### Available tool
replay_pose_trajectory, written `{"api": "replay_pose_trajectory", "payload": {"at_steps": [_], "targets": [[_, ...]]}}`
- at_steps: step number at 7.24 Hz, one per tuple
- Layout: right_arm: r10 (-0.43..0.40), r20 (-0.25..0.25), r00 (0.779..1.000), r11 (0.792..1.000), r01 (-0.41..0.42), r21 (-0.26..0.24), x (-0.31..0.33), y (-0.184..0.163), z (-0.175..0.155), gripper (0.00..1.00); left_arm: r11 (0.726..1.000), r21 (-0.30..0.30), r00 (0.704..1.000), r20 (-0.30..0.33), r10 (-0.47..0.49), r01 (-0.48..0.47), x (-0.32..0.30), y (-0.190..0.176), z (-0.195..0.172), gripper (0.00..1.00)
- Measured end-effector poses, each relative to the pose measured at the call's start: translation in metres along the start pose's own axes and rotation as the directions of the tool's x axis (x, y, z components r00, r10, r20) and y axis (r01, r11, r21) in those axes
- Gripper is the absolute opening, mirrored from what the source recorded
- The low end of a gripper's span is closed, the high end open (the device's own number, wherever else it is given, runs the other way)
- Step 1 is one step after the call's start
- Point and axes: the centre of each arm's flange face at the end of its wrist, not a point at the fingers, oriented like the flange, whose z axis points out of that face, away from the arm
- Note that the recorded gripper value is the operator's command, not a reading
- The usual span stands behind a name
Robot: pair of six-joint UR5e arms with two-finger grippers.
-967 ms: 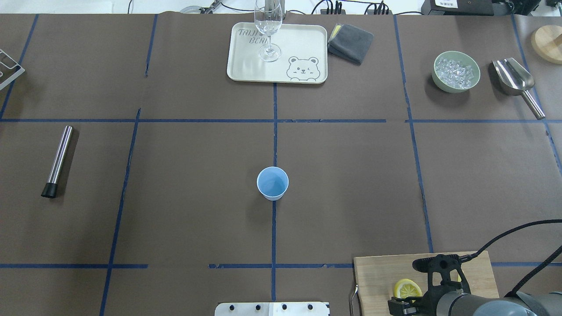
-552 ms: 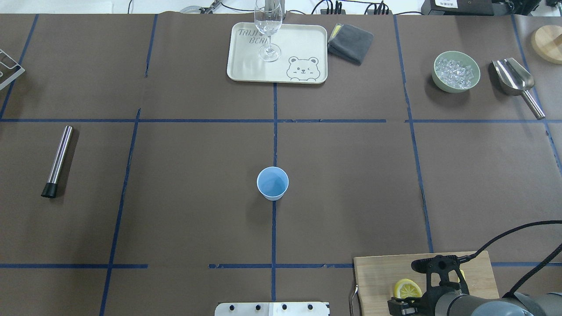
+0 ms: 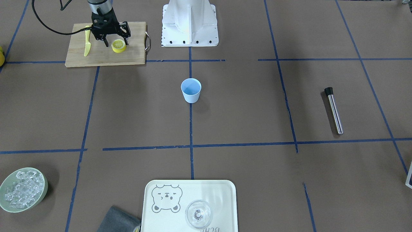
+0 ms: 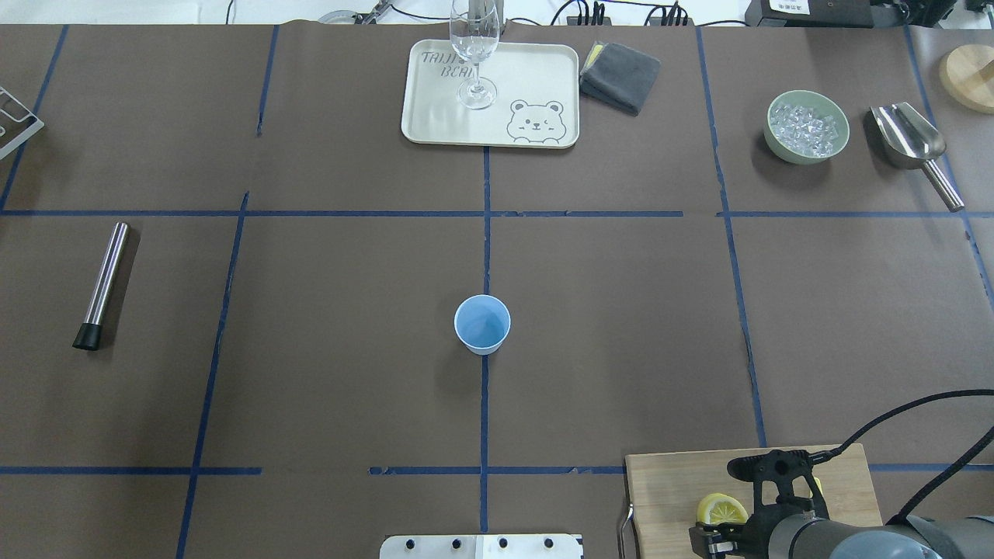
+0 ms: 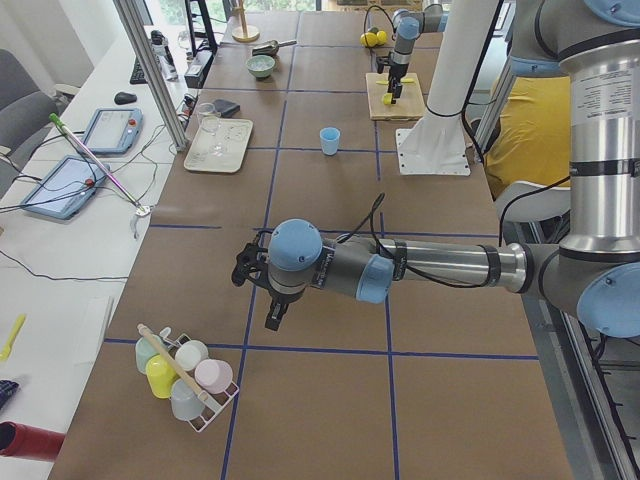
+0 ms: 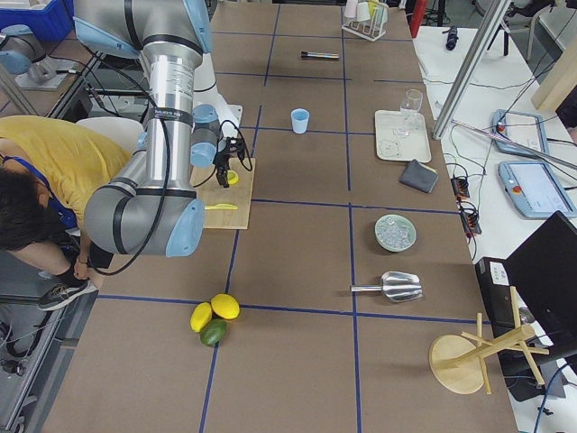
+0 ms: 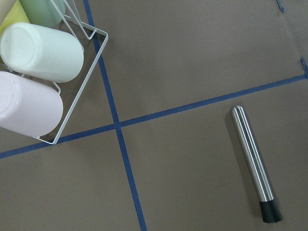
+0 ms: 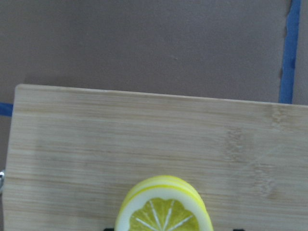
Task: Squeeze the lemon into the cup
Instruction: 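Close the right gripper on the lemon slice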
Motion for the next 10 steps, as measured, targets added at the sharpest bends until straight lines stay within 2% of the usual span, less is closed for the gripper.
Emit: {"api": "replay_pose_trajectory", "payload": {"at_steps": [2,3,10], "targets": [[0.006,0.006,1.000,1.000,-0.006,0.006,-0.003,-0.003,-0.001,0.52,1.000,0.003,1.000,-0.001,0.004,-0.004,-0.003,0.001,0.003,1.00],[0.011,0.017,1.000,1.000,-0.011,0.011,-0.008,-0.006,-0.002,0.49,1.000,0.004,1.000,-0.001,0.006,-0.006,-0.004,0.002,0.003,1.00],[0.056,0.044,0.997,0.997,-0.059,0.055,-0.006,-0.034,-0.023,0.51,1.000,0.005,1.000,-0.001,0.008,-0.008,-0.006,0.002,0.004,1.00]]}}
